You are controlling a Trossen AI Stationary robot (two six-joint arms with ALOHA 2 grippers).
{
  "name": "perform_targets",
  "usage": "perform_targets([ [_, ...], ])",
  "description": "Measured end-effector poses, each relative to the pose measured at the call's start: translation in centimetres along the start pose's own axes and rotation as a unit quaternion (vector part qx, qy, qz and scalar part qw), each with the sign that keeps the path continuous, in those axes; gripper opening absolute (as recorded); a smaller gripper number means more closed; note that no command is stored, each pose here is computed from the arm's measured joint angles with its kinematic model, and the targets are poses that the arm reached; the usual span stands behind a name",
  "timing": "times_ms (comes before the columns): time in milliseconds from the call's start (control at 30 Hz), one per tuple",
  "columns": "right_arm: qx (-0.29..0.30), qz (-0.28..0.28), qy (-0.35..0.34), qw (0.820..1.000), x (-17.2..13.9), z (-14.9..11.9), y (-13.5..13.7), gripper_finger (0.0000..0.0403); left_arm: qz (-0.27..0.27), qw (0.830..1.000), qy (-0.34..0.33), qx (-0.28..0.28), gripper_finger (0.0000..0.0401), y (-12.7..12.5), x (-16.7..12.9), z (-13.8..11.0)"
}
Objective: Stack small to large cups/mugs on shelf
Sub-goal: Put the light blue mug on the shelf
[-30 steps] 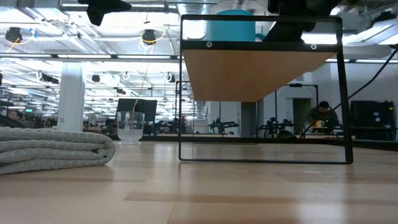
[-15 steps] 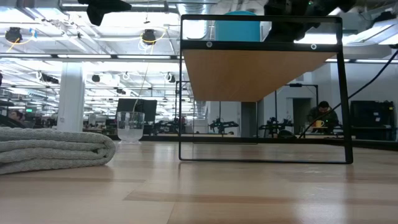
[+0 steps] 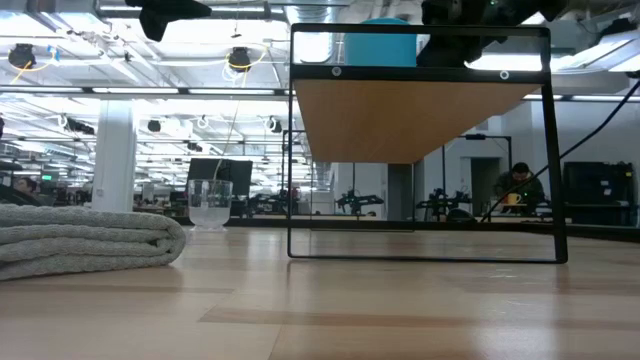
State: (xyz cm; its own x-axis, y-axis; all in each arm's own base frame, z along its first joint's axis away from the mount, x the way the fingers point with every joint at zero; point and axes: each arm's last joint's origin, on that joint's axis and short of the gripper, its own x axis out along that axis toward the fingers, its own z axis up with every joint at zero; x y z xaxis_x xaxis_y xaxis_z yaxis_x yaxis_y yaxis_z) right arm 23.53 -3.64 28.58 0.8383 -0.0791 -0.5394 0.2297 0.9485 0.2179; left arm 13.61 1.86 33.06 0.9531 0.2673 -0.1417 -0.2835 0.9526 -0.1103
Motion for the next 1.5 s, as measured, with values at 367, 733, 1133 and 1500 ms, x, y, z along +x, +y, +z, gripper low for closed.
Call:
perform_targets([
  [367, -0.002, 0.042, -0.010, 0.999, 1.6, 0.4, 0.2, 0.0008, 0.003, 1.000, 0.016, 0.003, 0.0148, 0.0, 0.0, -0.3],
  [733, -0.057, 0.037, 0.021, 0.997, 4.4, 3.5, 0.8, 0.0008, 0.015, 1.000, 0.022, 0.005, 0.0148, 0.1, 0.0, -0.4],
  [1133, -0.089, 0.040, 0.028, 0.995, 3.5, 5.8, 1.7, 0.0008, 0.026, 0.999, 0.044, 0.013, 0.0148, 0.2, 0.0, -0.9],
  [1500, -0.118, 0.084, 0.041, 0.989, -4.7, 10.7, 5.9, 0.0008, 0.029, 0.999, 0.042, 0.011, 0.0148, 0.3, 0.0, -0.9],
])
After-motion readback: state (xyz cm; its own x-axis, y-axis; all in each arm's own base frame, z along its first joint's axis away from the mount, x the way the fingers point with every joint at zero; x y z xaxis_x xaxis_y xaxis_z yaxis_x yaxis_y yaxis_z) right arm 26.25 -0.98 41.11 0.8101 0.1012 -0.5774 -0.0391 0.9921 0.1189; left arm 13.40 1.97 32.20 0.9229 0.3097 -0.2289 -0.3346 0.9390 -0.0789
